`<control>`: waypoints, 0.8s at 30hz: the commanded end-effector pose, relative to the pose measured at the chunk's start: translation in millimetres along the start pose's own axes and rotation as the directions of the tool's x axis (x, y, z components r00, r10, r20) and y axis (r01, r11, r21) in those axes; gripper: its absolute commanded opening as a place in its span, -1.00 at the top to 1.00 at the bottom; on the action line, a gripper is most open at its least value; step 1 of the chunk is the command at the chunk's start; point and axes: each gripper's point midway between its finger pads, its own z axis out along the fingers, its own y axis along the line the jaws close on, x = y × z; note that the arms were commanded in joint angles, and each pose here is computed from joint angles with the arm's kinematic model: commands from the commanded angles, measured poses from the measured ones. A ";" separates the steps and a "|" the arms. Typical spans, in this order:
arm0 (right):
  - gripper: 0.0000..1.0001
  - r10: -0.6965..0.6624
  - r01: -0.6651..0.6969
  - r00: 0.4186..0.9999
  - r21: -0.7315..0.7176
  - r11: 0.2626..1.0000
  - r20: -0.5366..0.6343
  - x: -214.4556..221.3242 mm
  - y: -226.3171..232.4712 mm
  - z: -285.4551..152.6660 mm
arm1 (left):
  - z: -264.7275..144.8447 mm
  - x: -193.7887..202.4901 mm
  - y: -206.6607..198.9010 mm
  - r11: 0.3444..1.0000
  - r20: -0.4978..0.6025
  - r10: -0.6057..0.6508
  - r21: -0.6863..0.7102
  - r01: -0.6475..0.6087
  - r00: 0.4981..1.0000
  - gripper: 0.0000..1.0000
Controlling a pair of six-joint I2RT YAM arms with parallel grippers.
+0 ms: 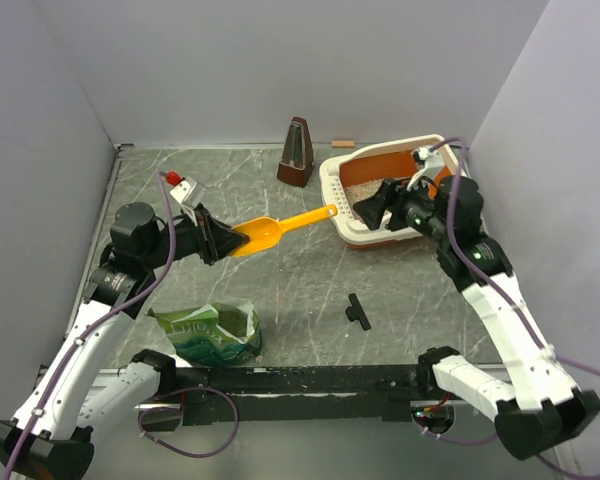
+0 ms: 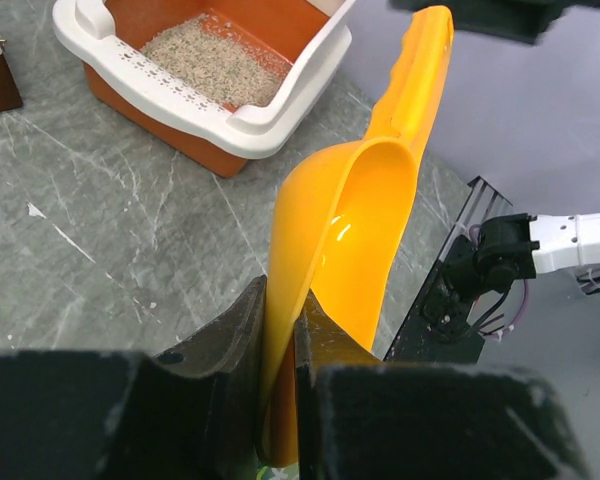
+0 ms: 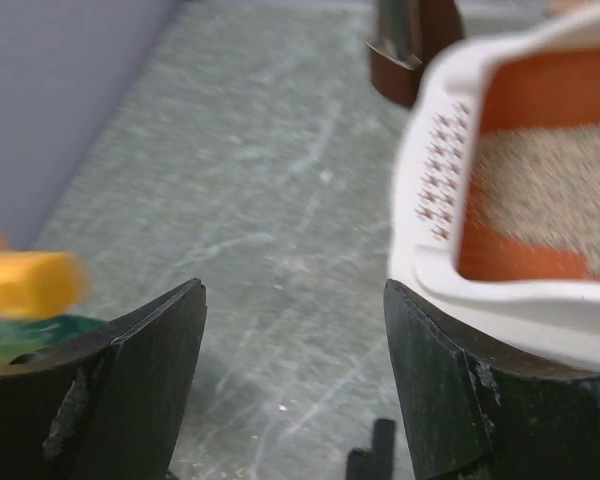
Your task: Fill the litter box with clean litter
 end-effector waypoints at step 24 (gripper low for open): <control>-0.63 0.040 -0.157 0.983 -0.695 0.701 -0.181 11.0 136.3 -32.3 | -4.4 1.8 -30.5 0.985 0.033 0.101 0.140 -0.105 0.994 0.98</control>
